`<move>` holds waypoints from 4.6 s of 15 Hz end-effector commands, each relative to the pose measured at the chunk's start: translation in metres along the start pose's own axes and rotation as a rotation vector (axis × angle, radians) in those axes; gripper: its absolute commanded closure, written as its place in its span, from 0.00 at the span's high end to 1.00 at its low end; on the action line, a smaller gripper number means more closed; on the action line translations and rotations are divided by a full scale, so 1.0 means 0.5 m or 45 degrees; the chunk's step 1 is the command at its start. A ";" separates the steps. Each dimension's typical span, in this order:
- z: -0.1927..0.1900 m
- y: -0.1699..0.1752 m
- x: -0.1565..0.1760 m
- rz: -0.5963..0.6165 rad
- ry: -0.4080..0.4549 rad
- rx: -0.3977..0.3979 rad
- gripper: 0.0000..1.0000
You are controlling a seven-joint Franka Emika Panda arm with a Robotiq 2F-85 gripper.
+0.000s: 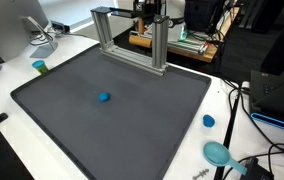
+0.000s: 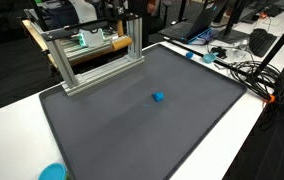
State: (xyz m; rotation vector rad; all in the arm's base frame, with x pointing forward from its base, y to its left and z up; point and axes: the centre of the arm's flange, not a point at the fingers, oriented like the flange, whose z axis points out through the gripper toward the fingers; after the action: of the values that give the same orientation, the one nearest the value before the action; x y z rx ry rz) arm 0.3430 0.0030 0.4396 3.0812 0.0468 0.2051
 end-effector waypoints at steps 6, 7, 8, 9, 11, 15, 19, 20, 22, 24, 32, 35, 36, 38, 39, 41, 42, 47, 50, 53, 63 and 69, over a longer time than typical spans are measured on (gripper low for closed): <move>0.021 -0.074 0.187 0.099 0.213 -0.052 0.22; 0.022 -0.103 0.227 0.105 0.227 -0.067 0.22; 0.024 -0.125 0.254 0.103 0.233 -0.085 0.22; 0.027 -0.152 0.291 0.098 0.237 -0.121 0.22; 0.034 -0.192 0.358 0.064 0.208 -0.205 0.22; 0.070 -0.200 0.333 0.017 0.155 -0.229 0.22; 0.099 -0.204 0.348 0.013 0.114 -0.222 0.47; 0.094 -0.203 0.347 0.015 0.119 -0.223 0.47; 0.088 -0.203 0.344 0.015 0.126 -0.224 0.47; 0.087 -0.203 0.342 0.014 0.127 -0.225 0.47; 0.080 -0.114 0.378 0.147 0.111 -0.185 0.22; 0.086 -0.064 0.396 0.190 0.095 -0.152 0.22; 0.080 -0.047 0.397 0.228 0.086 -0.127 0.22; 0.097 -0.056 0.377 0.227 0.079 -0.148 0.47; 0.096 -0.044 0.380 0.249 0.076 -0.132 0.47; 0.108 -0.043 0.393 0.303 0.101 -0.104 0.22; 0.115 -0.043 0.402 0.310 0.127 -0.087 0.22; 0.159 -0.017 0.461 0.308 0.196 -0.097 0.22; 0.192 -0.001 0.480 0.296 0.191 -0.103 0.22; 0.214 0.003 0.498 0.274 0.192 -0.095 0.22; 0.264 -0.011 0.516 0.198 0.141 -0.104 0.22; 0.297 -0.010 0.520 0.182 0.097 -0.096 0.22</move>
State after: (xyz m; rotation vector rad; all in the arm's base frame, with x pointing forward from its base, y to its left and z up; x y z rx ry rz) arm 0.6088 0.0100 0.3285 2.9967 -0.1898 0.3364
